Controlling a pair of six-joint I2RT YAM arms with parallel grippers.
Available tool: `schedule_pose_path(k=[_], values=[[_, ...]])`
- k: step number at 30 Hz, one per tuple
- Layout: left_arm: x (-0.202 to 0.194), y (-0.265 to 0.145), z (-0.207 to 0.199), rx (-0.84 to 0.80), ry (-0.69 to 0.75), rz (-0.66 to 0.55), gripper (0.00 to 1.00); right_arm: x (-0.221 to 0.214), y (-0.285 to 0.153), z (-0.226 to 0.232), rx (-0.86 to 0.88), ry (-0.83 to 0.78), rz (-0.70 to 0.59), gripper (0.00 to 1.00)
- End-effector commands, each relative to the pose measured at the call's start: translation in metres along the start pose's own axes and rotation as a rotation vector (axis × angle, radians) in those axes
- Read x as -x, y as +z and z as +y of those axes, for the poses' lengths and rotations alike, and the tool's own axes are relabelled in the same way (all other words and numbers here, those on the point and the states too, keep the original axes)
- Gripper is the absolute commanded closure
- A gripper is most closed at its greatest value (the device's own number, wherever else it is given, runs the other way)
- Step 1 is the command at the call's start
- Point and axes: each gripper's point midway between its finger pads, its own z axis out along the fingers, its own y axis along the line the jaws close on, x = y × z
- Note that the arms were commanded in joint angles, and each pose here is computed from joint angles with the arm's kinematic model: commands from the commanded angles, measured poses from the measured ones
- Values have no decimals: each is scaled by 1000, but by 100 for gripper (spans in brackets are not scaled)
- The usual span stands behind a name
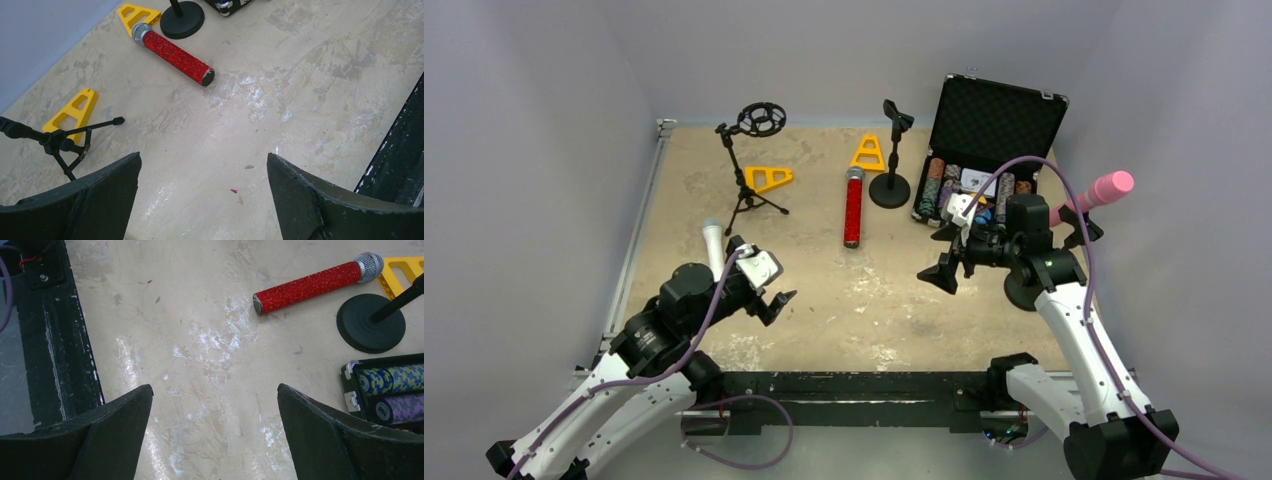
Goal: Attach the microphones to the stand
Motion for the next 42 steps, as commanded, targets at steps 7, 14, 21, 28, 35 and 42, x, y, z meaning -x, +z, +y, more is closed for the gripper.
schedule_pose_path(k=[7,14,21,28,35,42], values=[[13,-2,7,29,-17,-30,1,5,0,1,10,-26,-19,2],[13,-2,6,28,-18,-28,1,4,0,1,14,-27,-19,2],[13,-2,7,28,-20,-29,1,4,0,2,17,-26,-19,2],[13,-2,7,29,-21,-28,1,4,0,2,19,-26,-19,2],[14,-2,7,30,-26,-28,1,4,0,2,21,-27,-20,2],[23,-4,7,25,-83,-35,1,4,0,3,23,-27,-19,2]])
